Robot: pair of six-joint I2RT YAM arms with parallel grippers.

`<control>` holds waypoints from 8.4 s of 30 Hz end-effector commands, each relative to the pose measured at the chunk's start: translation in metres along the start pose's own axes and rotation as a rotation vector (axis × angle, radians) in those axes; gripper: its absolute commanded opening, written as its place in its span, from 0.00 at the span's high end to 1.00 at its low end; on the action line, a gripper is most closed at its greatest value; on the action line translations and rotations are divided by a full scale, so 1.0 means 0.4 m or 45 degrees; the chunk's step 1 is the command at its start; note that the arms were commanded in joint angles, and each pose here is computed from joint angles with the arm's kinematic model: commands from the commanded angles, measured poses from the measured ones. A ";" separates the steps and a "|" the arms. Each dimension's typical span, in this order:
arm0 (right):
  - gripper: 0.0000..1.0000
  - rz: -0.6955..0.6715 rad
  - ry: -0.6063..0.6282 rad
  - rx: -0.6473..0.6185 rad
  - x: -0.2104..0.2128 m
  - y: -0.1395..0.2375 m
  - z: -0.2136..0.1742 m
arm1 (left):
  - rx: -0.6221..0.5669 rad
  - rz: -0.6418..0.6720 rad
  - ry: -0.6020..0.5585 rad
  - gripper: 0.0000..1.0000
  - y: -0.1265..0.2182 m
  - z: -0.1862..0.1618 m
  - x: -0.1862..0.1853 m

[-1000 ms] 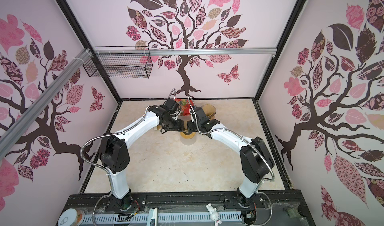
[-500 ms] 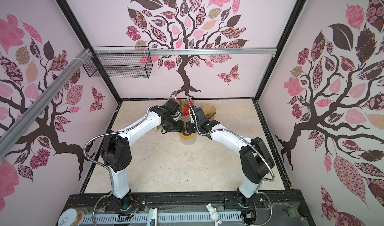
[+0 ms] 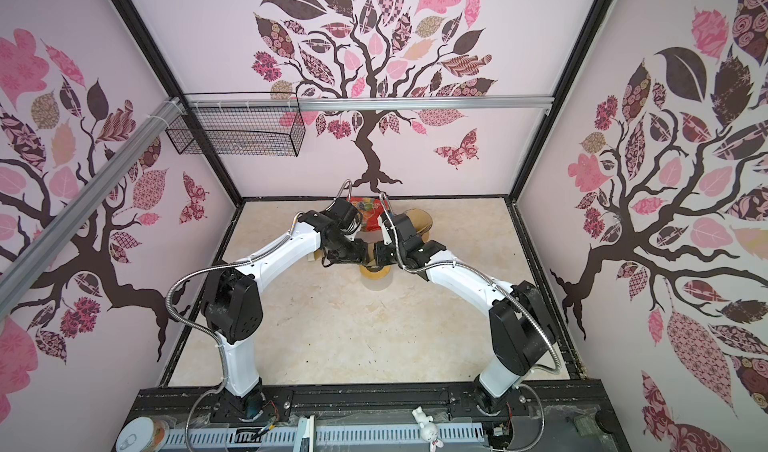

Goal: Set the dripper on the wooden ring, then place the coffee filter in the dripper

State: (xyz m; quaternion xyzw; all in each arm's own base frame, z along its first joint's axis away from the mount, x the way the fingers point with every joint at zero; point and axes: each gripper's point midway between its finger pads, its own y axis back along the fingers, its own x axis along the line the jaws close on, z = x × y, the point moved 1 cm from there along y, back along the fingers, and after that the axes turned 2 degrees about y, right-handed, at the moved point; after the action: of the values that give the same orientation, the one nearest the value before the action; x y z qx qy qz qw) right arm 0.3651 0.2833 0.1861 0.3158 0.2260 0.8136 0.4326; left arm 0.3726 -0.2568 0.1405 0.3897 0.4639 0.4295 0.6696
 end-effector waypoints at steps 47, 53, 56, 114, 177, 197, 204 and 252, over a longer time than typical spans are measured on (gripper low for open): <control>0.81 -0.054 0.066 0.055 0.001 -0.008 -0.024 | -0.075 -0.100 0.092 0.30 0.036 0.035 0.035; 0.81 -0.049 0.066 0.057 0.002 -0.009 -0.027 | -0.056 -0.086 0.077 0.30 0.020 0.031 0.035; 0.81 -0.045 0.065 0.052 0.003 -0.009 -0.024 | -0.045 -0.061 0.064 0.30 0.012 0.028 0.038; 0.76 -0.017 0.060 0.047 0.008 -0.010 -0.035 | -0.089 -0.217 0.102 0.30 0.057 0.042 0.004; 0.62 0.011 0.027 -0.194 0.037 0.128 0.062 | -0.272 -0.169 0.060 0.32 0.166 0.063 0.003; 0.31 0.022 -0.038 -0.476 0.062 0.239 0.204 | -0.935 -0.226 0.047 0.30 0.536 0.074 0.003; 0.11 -0.025 -0.055 -0.634 0.048 0.328 0.257 | -1.010 -0.179 0.179 0.24 0.578 0.000 0.065; 0.00 -0.453 -0.152 -0.980 -0.257 0.493 0.110 | -1.103 0.608 0.733 0.03 0.340 -0.222 0.666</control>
State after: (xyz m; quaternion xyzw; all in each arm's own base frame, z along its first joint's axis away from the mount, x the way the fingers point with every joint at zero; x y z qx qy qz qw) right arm 0.3223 0.1048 0.2789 0.1281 0.0197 0.7136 0.6885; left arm 0.3129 0.0258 0.1661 0.0461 0.3571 0.7664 0.5319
